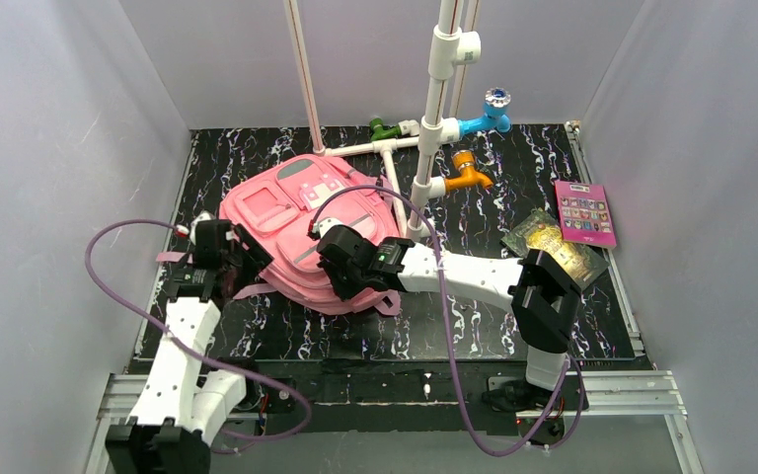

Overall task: Pack the student bag
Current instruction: Unzip the student bag at the center of the board.

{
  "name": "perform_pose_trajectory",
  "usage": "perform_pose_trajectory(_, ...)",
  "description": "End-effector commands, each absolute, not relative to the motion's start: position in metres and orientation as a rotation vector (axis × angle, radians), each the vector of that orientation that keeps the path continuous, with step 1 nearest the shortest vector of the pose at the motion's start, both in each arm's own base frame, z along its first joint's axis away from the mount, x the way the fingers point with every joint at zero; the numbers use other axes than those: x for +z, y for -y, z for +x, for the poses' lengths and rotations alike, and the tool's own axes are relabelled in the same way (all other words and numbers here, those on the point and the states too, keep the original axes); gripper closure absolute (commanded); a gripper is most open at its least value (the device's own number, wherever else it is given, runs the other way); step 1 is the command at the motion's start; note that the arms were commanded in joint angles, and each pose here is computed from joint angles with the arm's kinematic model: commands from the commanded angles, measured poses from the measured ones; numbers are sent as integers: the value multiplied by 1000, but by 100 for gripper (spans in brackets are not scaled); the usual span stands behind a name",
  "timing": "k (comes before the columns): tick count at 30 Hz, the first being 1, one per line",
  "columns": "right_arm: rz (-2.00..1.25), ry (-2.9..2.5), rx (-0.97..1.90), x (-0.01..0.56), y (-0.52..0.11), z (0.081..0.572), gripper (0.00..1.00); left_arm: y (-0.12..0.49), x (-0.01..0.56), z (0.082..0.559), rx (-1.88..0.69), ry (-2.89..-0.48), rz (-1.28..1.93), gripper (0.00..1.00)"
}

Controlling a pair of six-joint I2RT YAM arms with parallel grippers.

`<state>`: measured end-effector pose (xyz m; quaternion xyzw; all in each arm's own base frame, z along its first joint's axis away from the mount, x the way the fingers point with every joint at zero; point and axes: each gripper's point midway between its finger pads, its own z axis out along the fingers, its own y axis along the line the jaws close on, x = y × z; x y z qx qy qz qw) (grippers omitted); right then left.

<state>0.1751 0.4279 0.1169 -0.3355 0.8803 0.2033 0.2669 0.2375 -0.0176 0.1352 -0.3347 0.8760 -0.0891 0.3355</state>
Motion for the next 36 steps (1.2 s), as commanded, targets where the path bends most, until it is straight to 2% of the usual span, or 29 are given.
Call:
perform_pose_trajectory(1, -917, -2350, 601, 141, -424, 167, 99, 7, 137, 259, -248, -2250, -816, 37)
perform_pose_trajectory(8, -947, -2358, 627, 135, -434, 165, 99, 54, 126, 284, -608, -2182, -625, 51)
perform_pose_trajectory(10, -940, -2364, 657, 133, -440, 163, 99, 61, 118, 282, -649, -2199, -592, 63)
perform_pose_trajectory(14, -866, -2350, 727, 135, -459, 159, 99, 72, 109, 270, -710, -2235, -505, 99)
perform_pose_trajectory(16, -820, -2326, 868, 144, -490, 142, 99, 83, 113, 261, -792, -2219, -501, 100)
perform_pose_trajectory(20, -938, -2232, 1056, 168, -565, 90, 99, 90, 125, 245, -879, -2123, -567, 100)
perform_pose_trajectory(23, -995, -2171, 1167, 182, -590, 78, 99, 96, 124, 236, -916, -2167, -578, 100)
perform_pose_trajectory(28, -838, -2198, 1149, 186, -562, 125, 99, 90, 122, 233, -867, -2178, -603, 100)
perform_pose_trajectory(32, -783, -2202, 1045, 183, -532, 144, 99, 87, 122, 234, -851, -2173, -618, 100)
perform_pose_trajectory(36, -783, -2219, 933, 177, -504, 154, 99, 72, 113, 225, -716, -2231, -671, 100)
